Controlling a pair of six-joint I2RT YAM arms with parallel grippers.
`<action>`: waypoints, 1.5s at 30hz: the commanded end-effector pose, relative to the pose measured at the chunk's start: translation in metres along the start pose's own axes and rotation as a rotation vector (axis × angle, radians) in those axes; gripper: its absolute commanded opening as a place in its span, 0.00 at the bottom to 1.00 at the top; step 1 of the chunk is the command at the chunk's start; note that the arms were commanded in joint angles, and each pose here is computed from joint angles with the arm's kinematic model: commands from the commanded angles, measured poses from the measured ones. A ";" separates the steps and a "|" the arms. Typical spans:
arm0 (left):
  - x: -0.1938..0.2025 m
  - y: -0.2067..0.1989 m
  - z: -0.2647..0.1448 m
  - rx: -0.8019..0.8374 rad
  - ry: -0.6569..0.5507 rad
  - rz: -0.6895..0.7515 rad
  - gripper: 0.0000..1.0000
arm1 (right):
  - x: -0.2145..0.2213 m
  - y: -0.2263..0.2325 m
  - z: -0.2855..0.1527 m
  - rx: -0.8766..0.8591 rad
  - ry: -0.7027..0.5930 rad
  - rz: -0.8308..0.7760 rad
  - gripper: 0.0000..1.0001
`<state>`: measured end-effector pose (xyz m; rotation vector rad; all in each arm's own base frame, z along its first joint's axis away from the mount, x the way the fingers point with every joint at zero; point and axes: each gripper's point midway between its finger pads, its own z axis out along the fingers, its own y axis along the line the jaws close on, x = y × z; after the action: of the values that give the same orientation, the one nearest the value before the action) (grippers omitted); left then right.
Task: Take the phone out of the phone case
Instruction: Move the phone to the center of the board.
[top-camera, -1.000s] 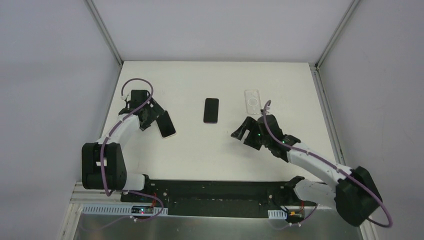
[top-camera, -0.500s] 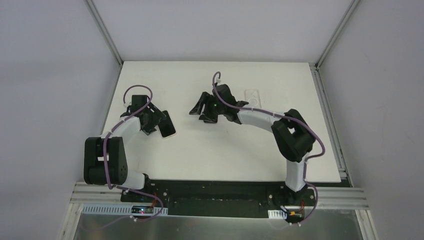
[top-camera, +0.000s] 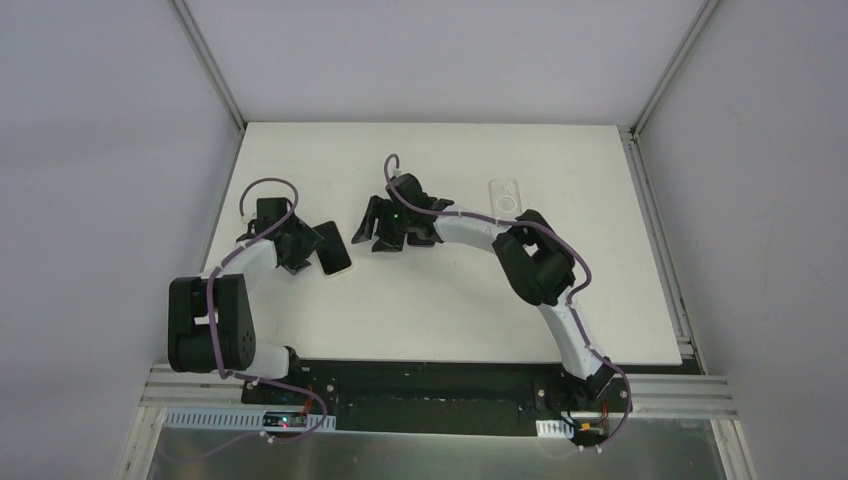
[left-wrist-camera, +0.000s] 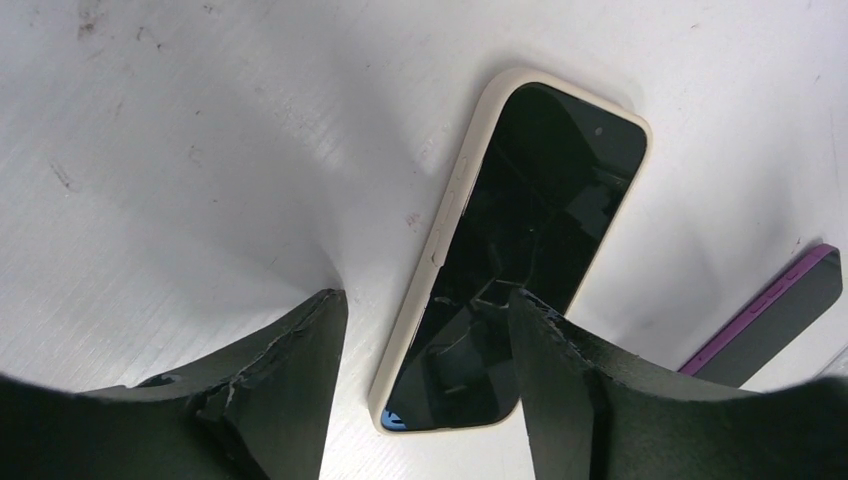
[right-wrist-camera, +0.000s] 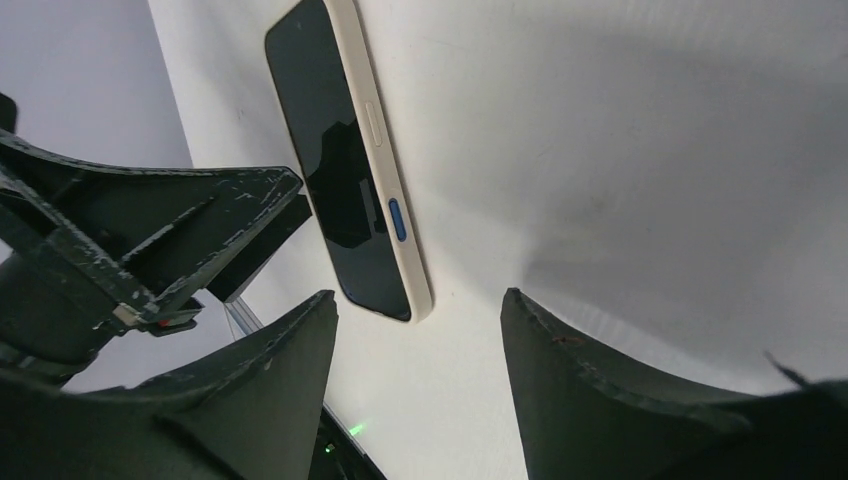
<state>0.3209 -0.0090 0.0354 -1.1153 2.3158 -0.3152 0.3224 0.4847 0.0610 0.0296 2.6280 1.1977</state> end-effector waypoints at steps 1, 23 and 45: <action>0.013 0.001 0.005 0.010 0.034 -0.012 0.59 | 0.009 0.015 0.009 -0.010 0.036 -0.041 0.63; 0.047 0.003 0.008 0.031 0.056 0.027 0.43 | 0.052 -0.005 0.039 0.087 0.111 -0.072 0.32; 0.120 0.004 -0.022 0.154 0.110 0.159 0.35 | 0.102 -0.066 -0.018 0.205 0.138 -0.039 0.00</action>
<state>0.2906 -0.0686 0.0305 -0.8678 2.2388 -0.3760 0.2708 0.4766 0.0266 -0.0559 2.6894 1.0865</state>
